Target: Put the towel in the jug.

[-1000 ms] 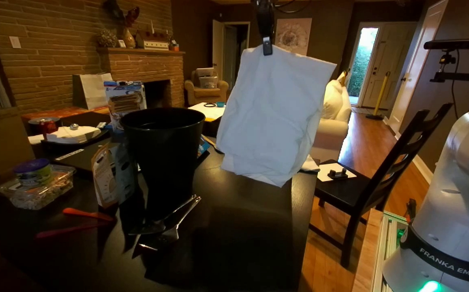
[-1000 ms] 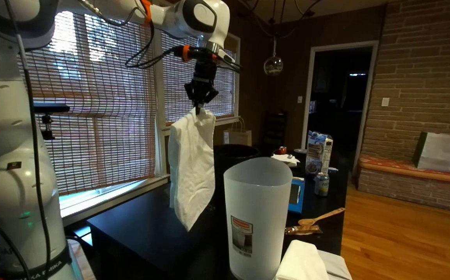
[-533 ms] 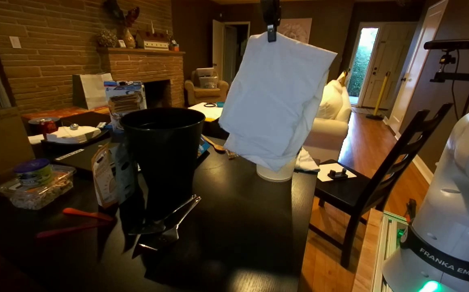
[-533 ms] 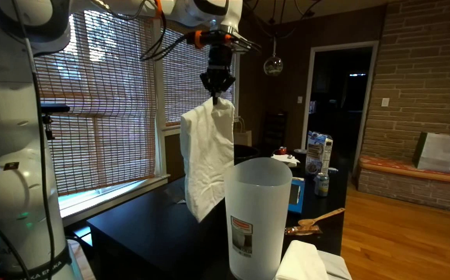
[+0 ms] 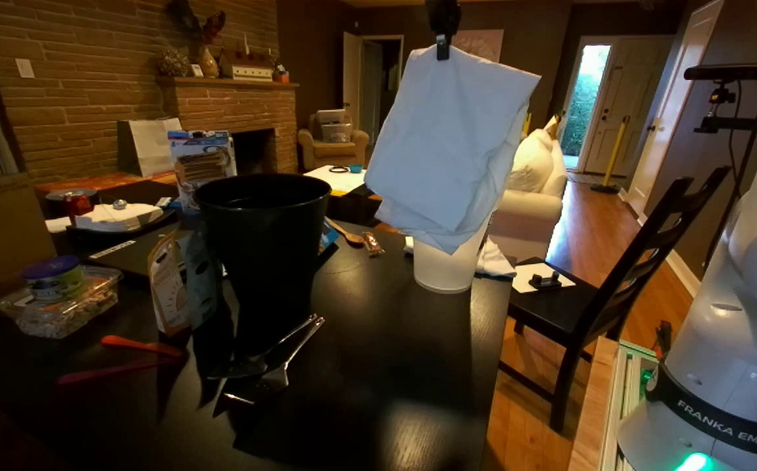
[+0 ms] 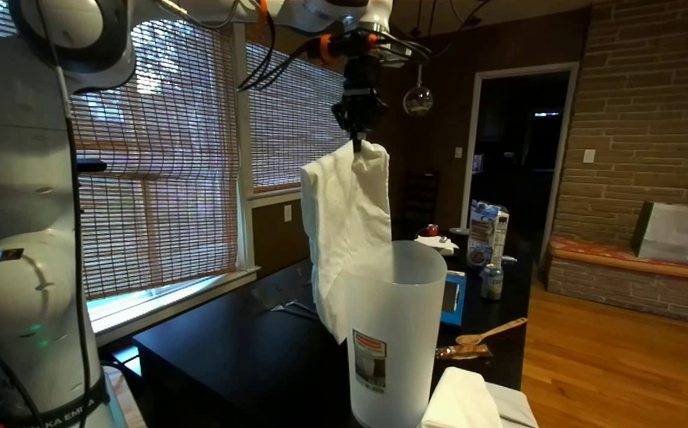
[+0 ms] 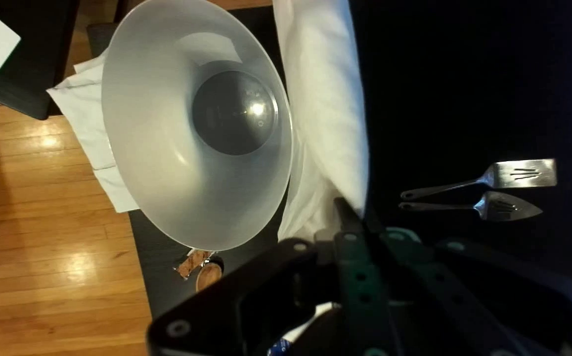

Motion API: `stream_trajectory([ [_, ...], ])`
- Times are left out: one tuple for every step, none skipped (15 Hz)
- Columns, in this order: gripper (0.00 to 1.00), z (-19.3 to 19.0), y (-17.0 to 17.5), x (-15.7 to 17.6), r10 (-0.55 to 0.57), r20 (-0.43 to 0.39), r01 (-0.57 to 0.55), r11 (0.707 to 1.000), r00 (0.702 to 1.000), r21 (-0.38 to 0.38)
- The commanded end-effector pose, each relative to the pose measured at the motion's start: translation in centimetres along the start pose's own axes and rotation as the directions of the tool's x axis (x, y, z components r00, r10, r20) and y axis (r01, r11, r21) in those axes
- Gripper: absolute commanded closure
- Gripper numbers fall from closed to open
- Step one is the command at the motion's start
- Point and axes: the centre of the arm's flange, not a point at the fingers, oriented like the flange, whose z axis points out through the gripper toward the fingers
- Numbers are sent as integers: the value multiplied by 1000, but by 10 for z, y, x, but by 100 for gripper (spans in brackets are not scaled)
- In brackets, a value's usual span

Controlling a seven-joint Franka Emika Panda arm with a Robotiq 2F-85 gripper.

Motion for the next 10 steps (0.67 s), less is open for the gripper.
stream_trajectory([
  [99,-6,24,14,0,-13,-1,999,1000,-43],
  [99,-8,31,17,9,-22,-10,999,1000,-47],
  [99,-8,36,18,17,-31,-19,999,999,-47],
  [99,-12,38,19,20,-44,-22,999,999,-47],
  [99,-13,40,18,24,-54,-26,999,998,-47],
  [99,-17,41,18,23,-67,-27,998,997,-50],
  [99,-21,42,18,26,-85,-30,998,996,-47],
  [99,-25,41,17,23,-102,-29,998,994,-50],
  [99,-29,39,14,21,-115,-28,998,993,-58],
  [99,-33,38,12,28,-128,-37,997,991,-71],
])
